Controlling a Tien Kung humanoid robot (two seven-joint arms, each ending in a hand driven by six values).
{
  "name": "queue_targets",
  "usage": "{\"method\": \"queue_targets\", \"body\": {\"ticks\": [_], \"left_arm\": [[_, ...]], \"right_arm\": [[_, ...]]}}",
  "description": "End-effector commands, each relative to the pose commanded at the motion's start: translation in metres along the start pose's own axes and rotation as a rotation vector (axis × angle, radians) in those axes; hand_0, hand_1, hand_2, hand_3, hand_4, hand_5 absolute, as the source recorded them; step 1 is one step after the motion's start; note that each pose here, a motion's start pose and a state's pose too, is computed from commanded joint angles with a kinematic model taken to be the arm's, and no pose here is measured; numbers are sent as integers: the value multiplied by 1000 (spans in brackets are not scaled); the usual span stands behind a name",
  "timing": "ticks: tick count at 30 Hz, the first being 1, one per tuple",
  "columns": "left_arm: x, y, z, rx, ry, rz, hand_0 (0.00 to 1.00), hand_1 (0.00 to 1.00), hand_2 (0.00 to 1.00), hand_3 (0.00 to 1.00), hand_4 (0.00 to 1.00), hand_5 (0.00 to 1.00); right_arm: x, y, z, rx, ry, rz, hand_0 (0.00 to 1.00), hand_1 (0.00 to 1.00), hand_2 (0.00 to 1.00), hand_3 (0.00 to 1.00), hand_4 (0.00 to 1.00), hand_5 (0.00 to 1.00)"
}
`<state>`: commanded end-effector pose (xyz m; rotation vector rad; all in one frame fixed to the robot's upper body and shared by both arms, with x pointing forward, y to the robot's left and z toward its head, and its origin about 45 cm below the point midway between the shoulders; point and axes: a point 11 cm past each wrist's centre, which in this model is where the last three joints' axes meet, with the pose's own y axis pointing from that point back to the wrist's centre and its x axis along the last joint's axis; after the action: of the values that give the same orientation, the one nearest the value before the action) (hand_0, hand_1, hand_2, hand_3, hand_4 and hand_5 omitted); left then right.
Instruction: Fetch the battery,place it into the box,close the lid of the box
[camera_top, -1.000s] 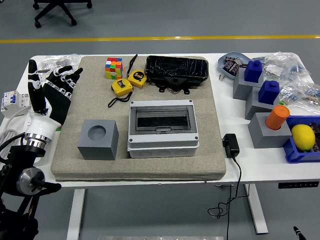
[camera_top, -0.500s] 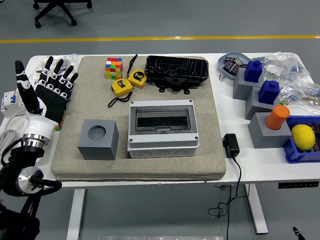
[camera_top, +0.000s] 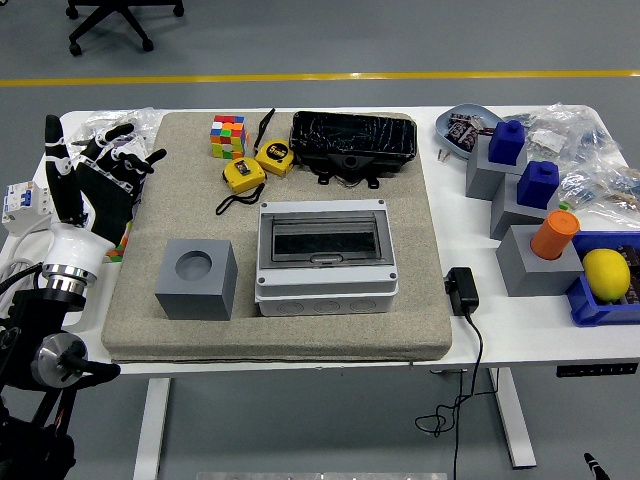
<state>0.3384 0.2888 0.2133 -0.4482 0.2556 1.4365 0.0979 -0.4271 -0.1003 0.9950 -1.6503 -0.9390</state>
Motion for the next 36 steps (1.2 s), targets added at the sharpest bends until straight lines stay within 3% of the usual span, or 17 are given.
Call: {"method": "queue_targets", "body": {"ticks": [1, 6, 7, 12, 13, 18, 19, 24, 25, 30, 31, 36], "left_arm": [[0, 0, -1, 3, 9, -3, 998, 998, 998, 777, 998, 998], [0, 1, -6, 19, 90, 5, 998, 998, 998, 777, 998, 998], [0, 1, -6, 22, 95, 10, 846, 838, 998, 998, 998, 998], [3, 1, -6, 22, 93, 34, 846, 838, 998, 998, 998, 998], [3, 1, -6, 20, 93, 39, 810, 734, 748, 998, 998, 998], [4, 2, -9, 19, 149, 43, 810, 734, 748, 998, 998, 998], [3, 2, -9, 19, 173, 36, 677, 578, 504, 706, 998, 998], [-3, 2, -12, 23, 292, -13, 677, 578, 504, 706, 998, 998], [-4, 2, -12, 26, 300, -23, 403, 503, 322, 517, 998, 829], [-3, 2, -10, 26, 240, -25, 403, 503, 322, 517, 998, 829], [-3, 2, -9, 22, 234, -22, 297, 349, 202, 278, 998, 858], [-6, 2, -12, 38, 278, -41, 297, 349, 202, 278, 998, 858]], "right_arm": [[0, 0, 0, 0, 0, -1, 807, 778, 765, 799, 998, 998], [0, 0, -1, 1, 2, -2, 807, 778, 765, 799, 998, 998], [0, 0, -1, 1, 3, -2, 806, 775, 765, 799, 998, 998], [1, 0, 0, -2, 5, -1, 806, 775, 765, 799, 998, 998], [1, 0, 0, -3, 5, -2, 807, 774, 764, 798, 998, 998], [0, 0, 1, -3, 6, -3, 807, 774, 764, 798, 998, 998], [0, 0, 1, -4, 6, -3, 806, 773, 764, 798, 998, 998], [0, 0, -1, -1, 6, -3, 806, 773, 764, 798, 998, 998], [0, 0, -1, -1, 5, -3, 807, 773, 763, 798, 998, 998], [0, 0, 0, -5, 3, -3, 807, 773, 763, 798, 998, 998], [0, 0, 1, -5, 3, -3, 806, 773, 762, 797, 998, 998], [-1, 0, 1, -6, 2, -5, 806, 773, 762, 797, 998, 998]]}}
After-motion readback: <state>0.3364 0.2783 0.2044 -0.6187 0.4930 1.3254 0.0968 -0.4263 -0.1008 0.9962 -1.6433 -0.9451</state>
